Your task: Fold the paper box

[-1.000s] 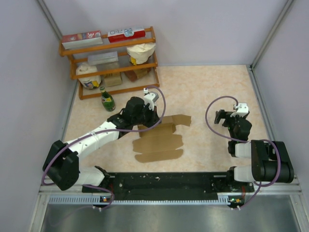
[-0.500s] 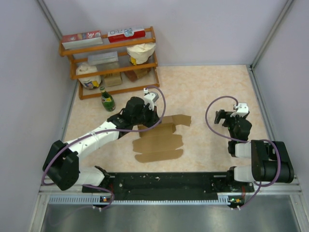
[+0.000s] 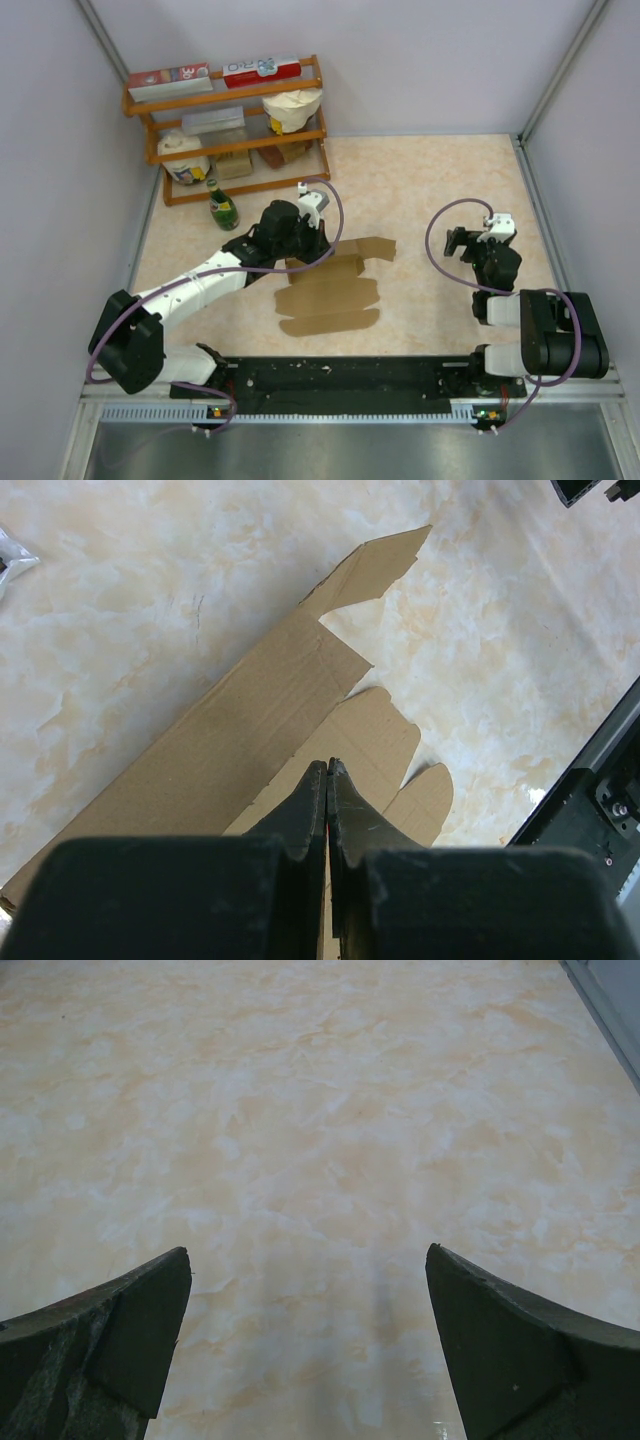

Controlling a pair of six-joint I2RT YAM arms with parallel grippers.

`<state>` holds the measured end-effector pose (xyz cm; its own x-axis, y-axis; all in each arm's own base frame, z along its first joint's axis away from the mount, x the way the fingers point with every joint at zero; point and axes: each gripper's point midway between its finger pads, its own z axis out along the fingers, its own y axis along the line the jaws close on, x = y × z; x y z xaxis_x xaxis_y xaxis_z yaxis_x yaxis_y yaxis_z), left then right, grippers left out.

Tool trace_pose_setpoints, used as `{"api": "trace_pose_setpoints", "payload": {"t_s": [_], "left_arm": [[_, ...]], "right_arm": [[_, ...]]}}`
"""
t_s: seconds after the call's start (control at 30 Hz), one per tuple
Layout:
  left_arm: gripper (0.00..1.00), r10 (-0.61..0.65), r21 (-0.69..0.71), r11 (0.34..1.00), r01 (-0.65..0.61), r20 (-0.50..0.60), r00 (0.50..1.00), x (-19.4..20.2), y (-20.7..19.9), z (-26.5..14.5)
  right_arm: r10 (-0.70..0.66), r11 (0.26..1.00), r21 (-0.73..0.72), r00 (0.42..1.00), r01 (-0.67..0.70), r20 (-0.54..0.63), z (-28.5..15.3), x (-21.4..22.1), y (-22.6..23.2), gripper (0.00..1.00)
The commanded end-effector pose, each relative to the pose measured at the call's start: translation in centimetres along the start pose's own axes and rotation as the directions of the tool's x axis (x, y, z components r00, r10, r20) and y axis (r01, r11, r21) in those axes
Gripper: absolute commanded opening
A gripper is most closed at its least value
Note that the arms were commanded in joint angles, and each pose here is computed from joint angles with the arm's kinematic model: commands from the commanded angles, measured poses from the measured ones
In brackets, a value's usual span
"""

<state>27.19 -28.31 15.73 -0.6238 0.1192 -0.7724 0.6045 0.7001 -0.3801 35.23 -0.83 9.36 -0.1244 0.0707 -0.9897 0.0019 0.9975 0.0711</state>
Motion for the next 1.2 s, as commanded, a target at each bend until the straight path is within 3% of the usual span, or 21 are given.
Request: {"api": "trace_pose_setpoints", "payload": {"t_s": [0.0,1.17], "left_arm": [[0.0,0.038,0.027,0.999,-0.04,0.073,0.997,-2.5,-1.0,-0.2],[0.0,0.074,0.027,0.997,-0.077,0.109,0.991,-3.6,-1.3,-1.0]], "right_arm": [[-0.011,1.0,-0.025,0.998,0.013,0.07,0.8,-2.2,0.6,0.99],[-0.01,1.0,-0.025,0.998,0.011,0.068,0.8,-2.2,0.6,0.99]]}}
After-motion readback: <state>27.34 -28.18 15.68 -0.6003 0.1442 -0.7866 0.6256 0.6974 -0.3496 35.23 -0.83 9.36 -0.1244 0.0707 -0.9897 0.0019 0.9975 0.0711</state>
